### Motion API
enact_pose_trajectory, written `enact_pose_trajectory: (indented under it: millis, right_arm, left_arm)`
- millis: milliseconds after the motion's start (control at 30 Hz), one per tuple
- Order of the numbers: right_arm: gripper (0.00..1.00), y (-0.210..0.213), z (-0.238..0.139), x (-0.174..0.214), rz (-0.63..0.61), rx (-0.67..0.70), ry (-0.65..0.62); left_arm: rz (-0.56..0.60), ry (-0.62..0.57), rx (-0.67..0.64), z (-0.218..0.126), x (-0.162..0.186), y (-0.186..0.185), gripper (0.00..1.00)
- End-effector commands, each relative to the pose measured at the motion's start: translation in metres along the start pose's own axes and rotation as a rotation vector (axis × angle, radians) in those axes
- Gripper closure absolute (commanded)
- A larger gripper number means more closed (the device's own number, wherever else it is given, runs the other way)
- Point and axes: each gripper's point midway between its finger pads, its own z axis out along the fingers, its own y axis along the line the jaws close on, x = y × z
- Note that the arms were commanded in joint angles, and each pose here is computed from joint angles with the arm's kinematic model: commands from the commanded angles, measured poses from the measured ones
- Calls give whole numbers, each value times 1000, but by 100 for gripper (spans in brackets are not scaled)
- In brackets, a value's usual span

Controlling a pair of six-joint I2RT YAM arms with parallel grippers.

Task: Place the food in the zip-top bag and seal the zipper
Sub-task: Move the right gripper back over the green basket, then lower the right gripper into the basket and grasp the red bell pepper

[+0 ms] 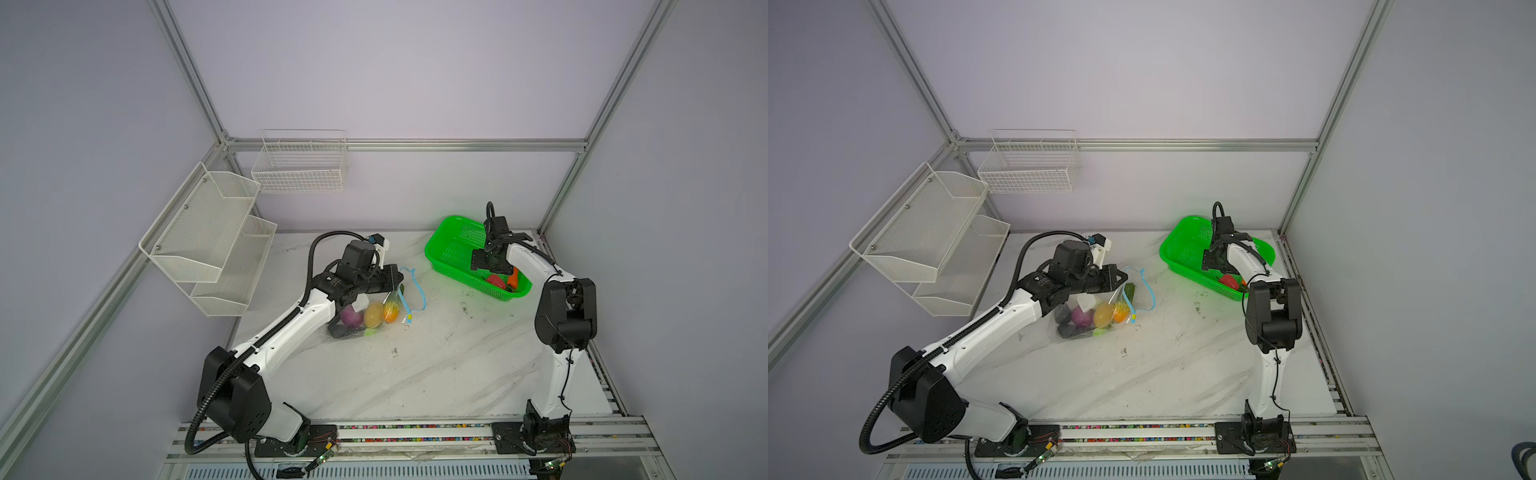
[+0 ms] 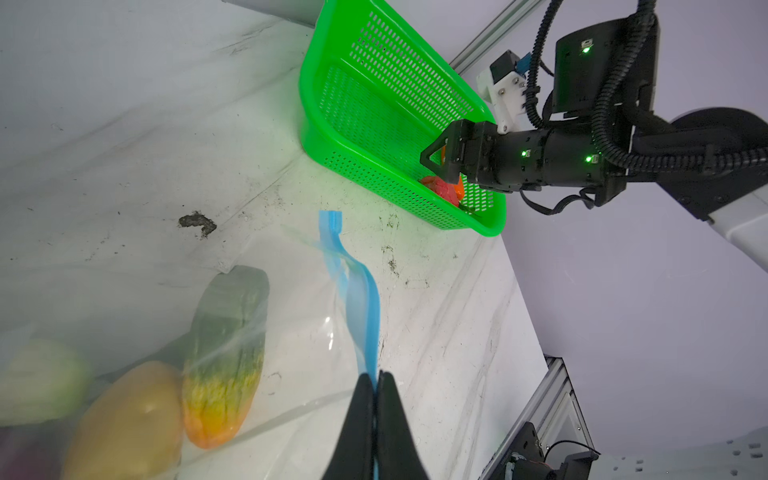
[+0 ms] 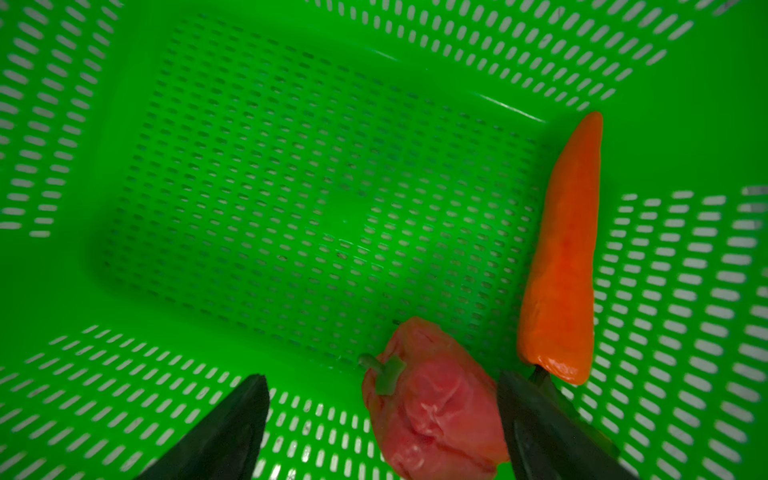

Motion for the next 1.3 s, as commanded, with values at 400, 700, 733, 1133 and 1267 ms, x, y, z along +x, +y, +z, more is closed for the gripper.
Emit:
enact_pose_trajectory:
  millis: [400,700,733,1133,1267]
  right_arm:
    - [6,-33,9,25,181,115,-27]
    - [5,-2,27,31,185,-42,28]
    - [5,3,29,30,187,-64,33]
    - [15,24,46,20,190,-158,19]
    - [17,31,50,23,191,-194,36]
  left_arm:
    - [15,-72,63,-16,-8,-16,100]
    - [10,-64,56,-12,-7,-13,100]
    - [12,-66,54,-11,-7,-12,100]
    - [11,-71,49,-11,-9,-12,100]
    - [13,-72,46,-11,-8,-11,100]
